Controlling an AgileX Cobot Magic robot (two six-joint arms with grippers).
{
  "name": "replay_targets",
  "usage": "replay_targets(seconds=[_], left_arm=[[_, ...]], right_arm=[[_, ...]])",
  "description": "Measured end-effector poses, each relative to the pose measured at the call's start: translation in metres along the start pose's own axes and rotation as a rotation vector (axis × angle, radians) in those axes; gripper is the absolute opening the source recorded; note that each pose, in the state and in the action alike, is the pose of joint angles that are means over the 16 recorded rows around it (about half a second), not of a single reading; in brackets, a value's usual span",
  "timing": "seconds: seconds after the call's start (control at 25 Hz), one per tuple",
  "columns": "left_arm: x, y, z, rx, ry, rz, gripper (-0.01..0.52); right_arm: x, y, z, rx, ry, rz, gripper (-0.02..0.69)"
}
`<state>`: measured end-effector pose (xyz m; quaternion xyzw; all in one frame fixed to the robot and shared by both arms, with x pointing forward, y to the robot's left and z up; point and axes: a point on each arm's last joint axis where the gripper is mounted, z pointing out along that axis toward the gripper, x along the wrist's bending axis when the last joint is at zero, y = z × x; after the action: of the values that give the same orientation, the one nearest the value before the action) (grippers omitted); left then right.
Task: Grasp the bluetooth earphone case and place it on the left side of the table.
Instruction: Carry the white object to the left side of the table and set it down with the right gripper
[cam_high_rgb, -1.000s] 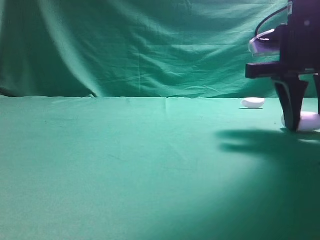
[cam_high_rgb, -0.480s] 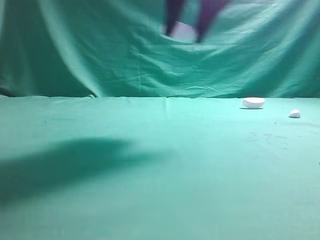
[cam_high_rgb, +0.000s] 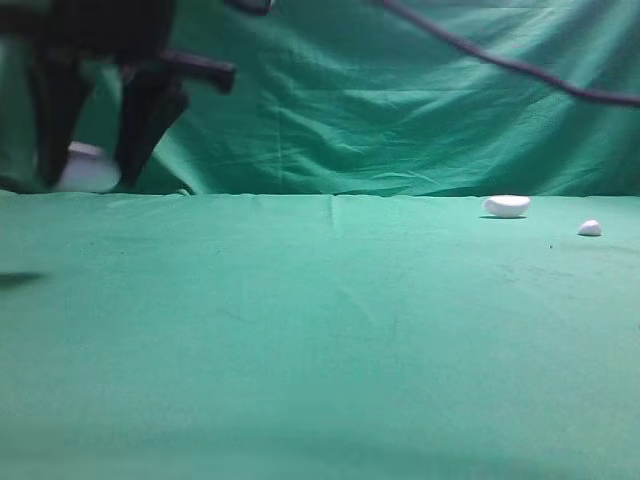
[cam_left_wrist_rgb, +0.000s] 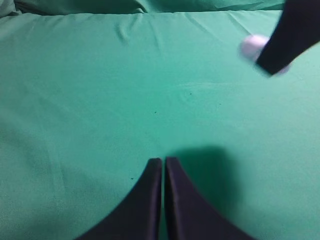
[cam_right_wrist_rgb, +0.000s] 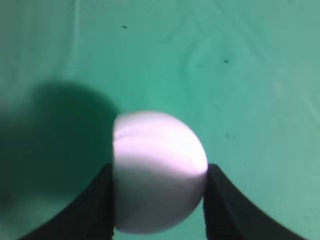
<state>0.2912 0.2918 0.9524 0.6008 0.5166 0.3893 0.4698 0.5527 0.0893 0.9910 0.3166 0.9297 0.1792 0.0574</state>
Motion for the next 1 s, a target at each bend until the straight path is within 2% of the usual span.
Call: replay_targets(seconds=[0.2,0.4,0.52,0.72,1.0], left_arm=[[0.000,0.000,0.000,0.000,0.000,0.000,0.000],[0.000,0.000,0.000,0.000,0.000,0.000,0.000],[0.000,0.000,0.000,0.000,0.000,0.000,0.000],[0.000,0.000,0.000,0.000,0.000,0.000,0.000],[0.000,0.000,0.000,0.000,0.000,0.000,0.000]], right_arm=[[0.013,0.006,0.033,-0.003,-0.004,-0.039,0.379],[0.016,0.008,0.042,-0.005,-0.005,-0.036,0.449],[0.016,0.009,0.033,-0.002,-0.005,-0.018,0.440],[0.015,0.011,-0.004,-0.008,-0.017,0.012,0.340],[0.009,0.010,-0.084,-0.069,-0.050,0.062,0.096]])
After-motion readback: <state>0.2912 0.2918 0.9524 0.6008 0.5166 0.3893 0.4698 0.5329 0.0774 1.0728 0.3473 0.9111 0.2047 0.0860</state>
